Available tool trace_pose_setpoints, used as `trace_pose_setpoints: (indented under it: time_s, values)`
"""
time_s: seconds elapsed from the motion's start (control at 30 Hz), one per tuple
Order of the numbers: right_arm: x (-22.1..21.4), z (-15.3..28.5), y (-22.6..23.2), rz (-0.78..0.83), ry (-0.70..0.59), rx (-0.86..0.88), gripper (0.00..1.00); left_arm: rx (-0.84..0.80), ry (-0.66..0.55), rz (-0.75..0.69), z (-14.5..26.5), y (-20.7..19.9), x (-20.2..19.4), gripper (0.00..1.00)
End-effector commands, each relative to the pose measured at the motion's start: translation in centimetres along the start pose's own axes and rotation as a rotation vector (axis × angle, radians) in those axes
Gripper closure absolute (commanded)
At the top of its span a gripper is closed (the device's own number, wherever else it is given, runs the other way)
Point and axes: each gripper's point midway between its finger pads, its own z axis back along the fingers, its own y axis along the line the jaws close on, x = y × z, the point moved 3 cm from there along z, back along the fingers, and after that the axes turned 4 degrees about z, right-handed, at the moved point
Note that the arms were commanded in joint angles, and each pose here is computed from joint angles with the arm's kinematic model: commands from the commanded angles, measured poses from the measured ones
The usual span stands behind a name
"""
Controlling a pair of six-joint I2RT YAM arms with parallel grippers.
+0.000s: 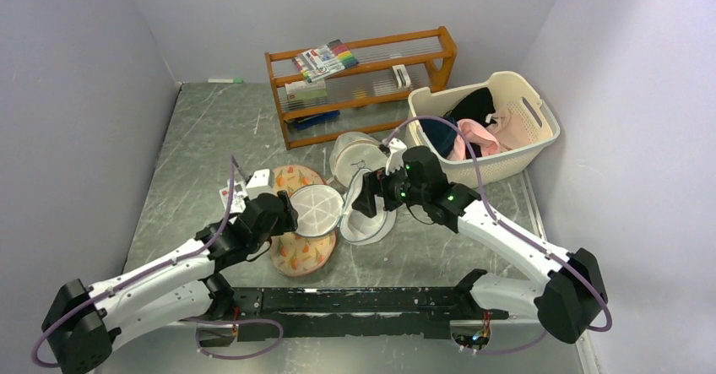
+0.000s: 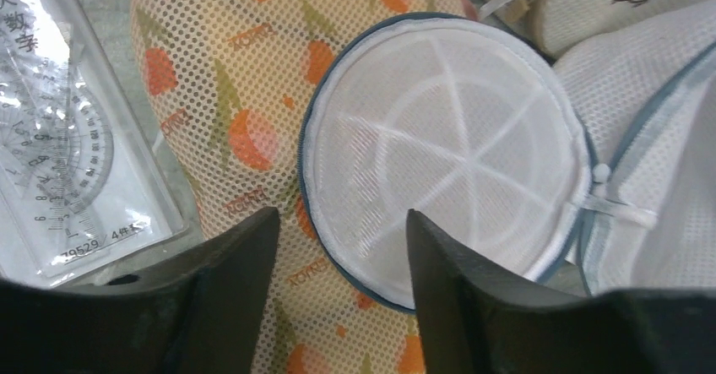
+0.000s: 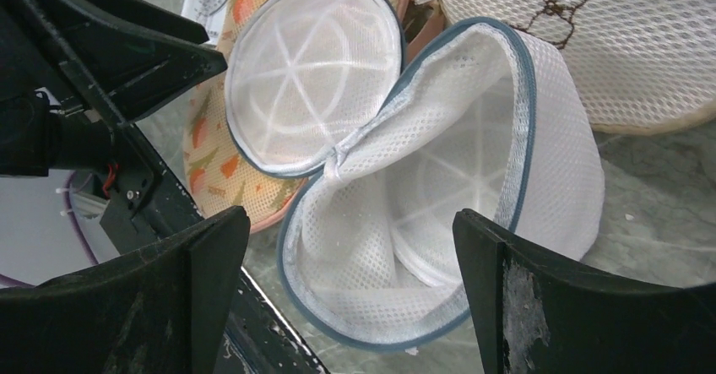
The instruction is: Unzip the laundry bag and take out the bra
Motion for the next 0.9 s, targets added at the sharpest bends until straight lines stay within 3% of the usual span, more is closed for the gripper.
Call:
trace_pose_setpoints:
  time_s: [0.0,0.33,0.63,0.87]
  values:
    - [0.1,1.3,-0.2,0.054,-0.008,-0.038,0.08,0.050,-0.045,0.047,-1.1,0.0,0.6,0.38]
    - [-0.6,1.7,-0.5,0.068,0.003,-0.047,0.08,0.130,-0.020,0.028,-3.1,0.2,-0.3,0.48]
    - [-0.7,1.7,-0.8,0.063,0.013,-0.075,0.08,0.089,-0.025,0.046,-3.3,-0.1,-0.6,0.77]
    - [-0.1,2.5,-3.5,0.030,0.003,-0.287,0.09,0.006,-0.042,0.063,-2.0,-1.3,0.6,0.89]
